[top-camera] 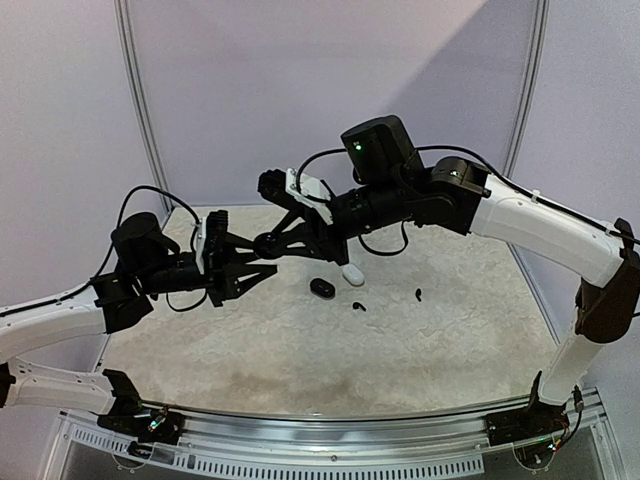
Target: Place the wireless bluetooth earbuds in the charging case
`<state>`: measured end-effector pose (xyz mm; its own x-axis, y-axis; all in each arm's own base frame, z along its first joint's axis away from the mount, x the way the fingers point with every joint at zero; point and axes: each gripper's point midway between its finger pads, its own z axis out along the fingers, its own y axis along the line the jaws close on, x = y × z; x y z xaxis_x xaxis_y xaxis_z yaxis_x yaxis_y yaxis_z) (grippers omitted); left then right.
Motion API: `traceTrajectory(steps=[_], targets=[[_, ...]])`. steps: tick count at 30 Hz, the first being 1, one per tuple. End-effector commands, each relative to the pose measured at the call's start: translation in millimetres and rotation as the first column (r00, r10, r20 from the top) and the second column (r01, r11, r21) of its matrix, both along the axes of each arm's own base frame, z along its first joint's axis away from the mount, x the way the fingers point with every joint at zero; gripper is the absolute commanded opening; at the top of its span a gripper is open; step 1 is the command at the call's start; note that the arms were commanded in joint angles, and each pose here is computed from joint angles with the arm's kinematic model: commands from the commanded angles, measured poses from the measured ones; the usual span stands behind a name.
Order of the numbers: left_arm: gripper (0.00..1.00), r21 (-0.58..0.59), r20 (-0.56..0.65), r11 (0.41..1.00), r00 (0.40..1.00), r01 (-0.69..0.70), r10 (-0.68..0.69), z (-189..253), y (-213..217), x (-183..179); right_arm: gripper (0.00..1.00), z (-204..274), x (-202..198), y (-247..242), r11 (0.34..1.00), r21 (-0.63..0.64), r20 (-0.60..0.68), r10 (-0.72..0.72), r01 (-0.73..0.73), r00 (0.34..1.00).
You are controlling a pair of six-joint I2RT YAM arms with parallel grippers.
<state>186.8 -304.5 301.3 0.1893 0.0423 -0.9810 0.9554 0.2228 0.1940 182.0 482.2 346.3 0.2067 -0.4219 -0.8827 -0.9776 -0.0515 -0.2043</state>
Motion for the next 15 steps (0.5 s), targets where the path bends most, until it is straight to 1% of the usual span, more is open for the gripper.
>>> traceTrajectory(steps=[1, 3, 7, 12, 14, 15], targets=[[0.32, -0.04, 0.011, 0.999, 1.0, 0.017, -0.016, 15.7, -4.6, -2.8, 0.0, -2.0, -4.1, -1.9, 1.0, -0.007, -0.005, 0.011, -0.011, 1.0], [0.3, -0.045, 0.011, 0.999, 1.0, 0.024, -0.023, 17.2, -5.0, -3.7, 0.0, -2.4, -4.2, -1.8, 1.0, -0.009, -0.003, 0.011, -0.011, 1.0], [0.29, -0.052, 0.008, 0.998, 1.0, 0.029, -0.028, 19.6, -5.3, -4.3, 0.0, -4.4, -2.8, -1.3, 1.0, -0.014, -0.003, 0.007, -0.007, 1.0], [0.2, -0.049, 0.009, 0.998, 0.999, 0.035, -0.035, 19.1, -5.5, -5.5, 0.0, -5.0, -3.1, -0.7, 1.0, -0.014, -0.005, 0.009, -0.009, 1.0], [0.2, -0.053, 0.007, 0.998, 0.999, 0.037, -0.037, 19.9, -5.5, -5.9, 0.0, -5.8, -2.4, -0.8, 1.0, -0.017, -0.003, 0.007, -0.007, 1.0], [0.21, -0.053, 0.003, 0.998, 0.999, 0.038, -0.038, 19.7, -5.6, -6.0, 0.0, -7.0, -1.8, -0.8, 1.0, -0.021, -0.002, 0.004, -0.004, 1.0]])
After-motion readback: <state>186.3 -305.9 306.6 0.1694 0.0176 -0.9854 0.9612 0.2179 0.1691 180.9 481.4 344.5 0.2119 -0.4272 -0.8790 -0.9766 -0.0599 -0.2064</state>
